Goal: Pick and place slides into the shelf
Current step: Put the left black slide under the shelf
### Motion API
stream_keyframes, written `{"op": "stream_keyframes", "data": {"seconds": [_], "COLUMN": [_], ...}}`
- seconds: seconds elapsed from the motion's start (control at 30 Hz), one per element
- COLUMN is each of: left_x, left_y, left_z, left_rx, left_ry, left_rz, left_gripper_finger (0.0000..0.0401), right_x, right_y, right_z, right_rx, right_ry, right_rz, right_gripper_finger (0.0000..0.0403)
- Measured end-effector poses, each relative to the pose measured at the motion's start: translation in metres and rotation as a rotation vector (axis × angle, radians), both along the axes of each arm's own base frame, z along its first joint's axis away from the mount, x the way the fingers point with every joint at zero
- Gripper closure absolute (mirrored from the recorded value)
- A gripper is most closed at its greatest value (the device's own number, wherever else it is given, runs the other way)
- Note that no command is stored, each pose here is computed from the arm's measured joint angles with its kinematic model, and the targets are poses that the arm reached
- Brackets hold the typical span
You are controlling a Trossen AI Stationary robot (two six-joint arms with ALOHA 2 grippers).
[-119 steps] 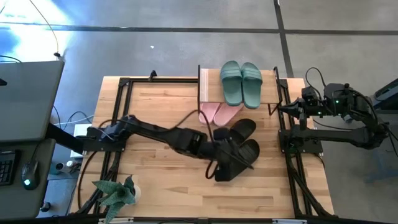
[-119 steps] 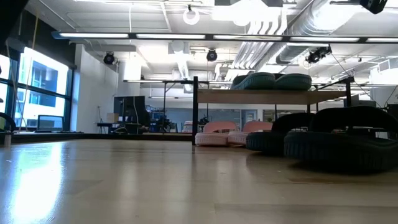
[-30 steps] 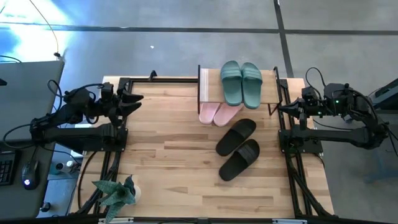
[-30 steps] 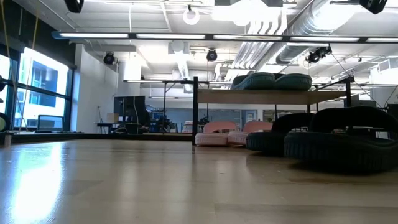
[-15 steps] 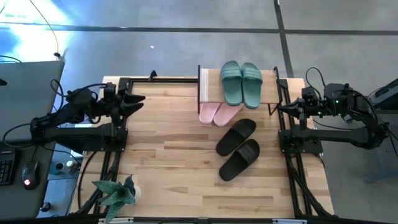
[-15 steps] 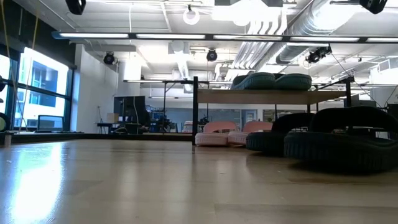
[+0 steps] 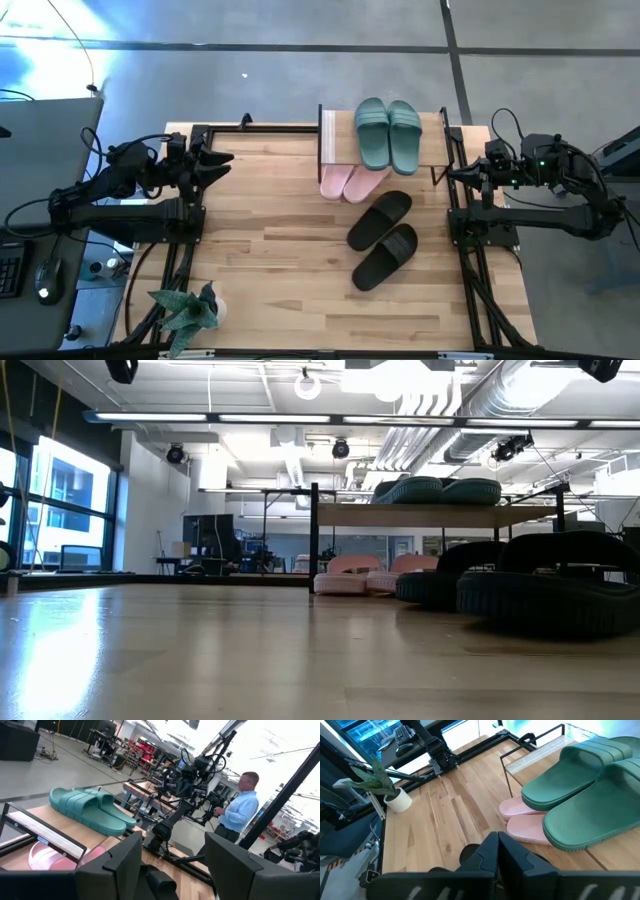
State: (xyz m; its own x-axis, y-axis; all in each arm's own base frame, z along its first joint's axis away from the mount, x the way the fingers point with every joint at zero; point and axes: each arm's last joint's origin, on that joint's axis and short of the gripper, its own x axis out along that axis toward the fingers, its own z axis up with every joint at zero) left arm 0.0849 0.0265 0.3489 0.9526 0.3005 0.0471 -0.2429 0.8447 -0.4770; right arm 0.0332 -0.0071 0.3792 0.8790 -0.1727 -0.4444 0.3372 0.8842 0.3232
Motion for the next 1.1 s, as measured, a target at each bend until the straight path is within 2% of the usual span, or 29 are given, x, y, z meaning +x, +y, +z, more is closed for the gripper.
{"op": "stream_keyframes", "data": {"seconds": [1.1], "left_x": [-0.0002], "left_y": [0.0004], "left_z": [-0.0027], "left_rx": [-0.007], "left_ry": [0.029], "left_rz": [0.015], "left_gripper_finger": [0.0203], "right_x": [0.0000], "right_y": [0.0000], "right_z": [0.0000], "right_rx": [0.000], "right_ry": [0.000], "right_rz": [0.000], "right_gripper_finger": [0.0401]}}
